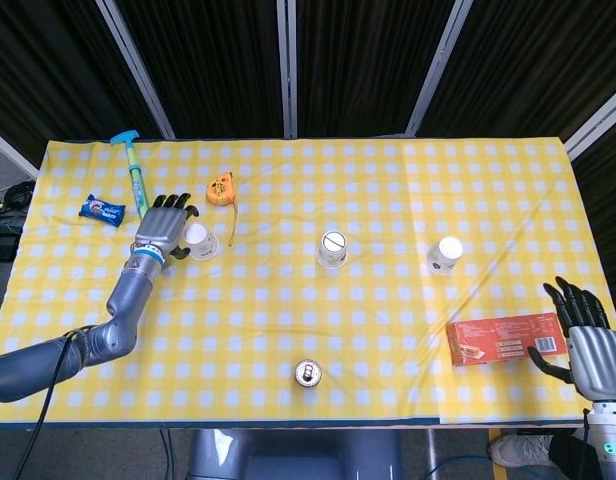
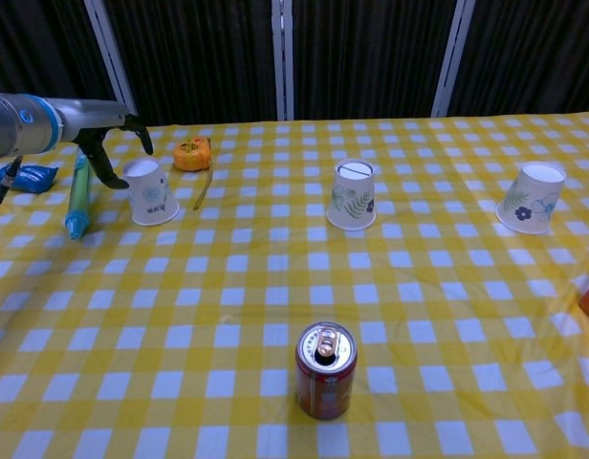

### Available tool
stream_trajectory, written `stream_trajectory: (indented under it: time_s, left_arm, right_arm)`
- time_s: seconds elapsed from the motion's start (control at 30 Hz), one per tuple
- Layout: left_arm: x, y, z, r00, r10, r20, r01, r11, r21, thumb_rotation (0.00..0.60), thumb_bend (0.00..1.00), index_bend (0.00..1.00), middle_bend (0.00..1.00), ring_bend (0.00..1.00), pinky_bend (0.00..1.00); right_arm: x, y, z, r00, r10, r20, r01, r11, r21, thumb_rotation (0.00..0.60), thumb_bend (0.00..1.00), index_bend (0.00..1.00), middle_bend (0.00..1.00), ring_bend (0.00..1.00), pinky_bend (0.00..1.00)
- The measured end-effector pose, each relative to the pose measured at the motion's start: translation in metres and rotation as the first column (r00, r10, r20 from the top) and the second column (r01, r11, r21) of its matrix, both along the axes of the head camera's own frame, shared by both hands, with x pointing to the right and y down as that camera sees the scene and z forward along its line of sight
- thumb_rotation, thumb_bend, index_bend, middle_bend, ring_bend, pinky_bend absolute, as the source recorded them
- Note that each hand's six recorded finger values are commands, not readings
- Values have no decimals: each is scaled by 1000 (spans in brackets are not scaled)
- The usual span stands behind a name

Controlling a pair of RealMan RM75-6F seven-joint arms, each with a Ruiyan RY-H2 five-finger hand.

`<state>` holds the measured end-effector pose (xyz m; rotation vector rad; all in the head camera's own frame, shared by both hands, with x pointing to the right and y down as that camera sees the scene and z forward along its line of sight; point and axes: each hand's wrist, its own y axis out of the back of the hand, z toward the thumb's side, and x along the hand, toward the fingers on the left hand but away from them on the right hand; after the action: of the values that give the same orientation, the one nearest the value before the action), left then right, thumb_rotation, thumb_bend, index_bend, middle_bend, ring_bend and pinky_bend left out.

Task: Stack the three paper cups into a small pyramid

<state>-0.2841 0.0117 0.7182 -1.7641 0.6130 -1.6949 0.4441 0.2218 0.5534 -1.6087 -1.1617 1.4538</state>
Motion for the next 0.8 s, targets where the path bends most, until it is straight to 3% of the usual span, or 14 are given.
stream_trajectory:
  time_s: [0.4,0.6,0.8]
  left_arm:
    - [5,2,1,999,-4,-33,4,1000,10,600,366,359,0,0,0]
    - [27,-1,-21,990,5,-142,2,999,50,600,366,357,0,0,0]
    - [73,2,-44,965,63,-253,-44,996,81,600,365,358,0,0,0]
  right_arm:
    - [-2,0,-3,1000,-4,4,4,1000,15,600,152,0,0,0,0]
    - [-3,0,-3,1000,-3,5,3,1000,15,600,152,0,0,0,0]
    - [-1,-2,-4,1000,4,9,-4,1000,18,600,152,0,0,0,0]
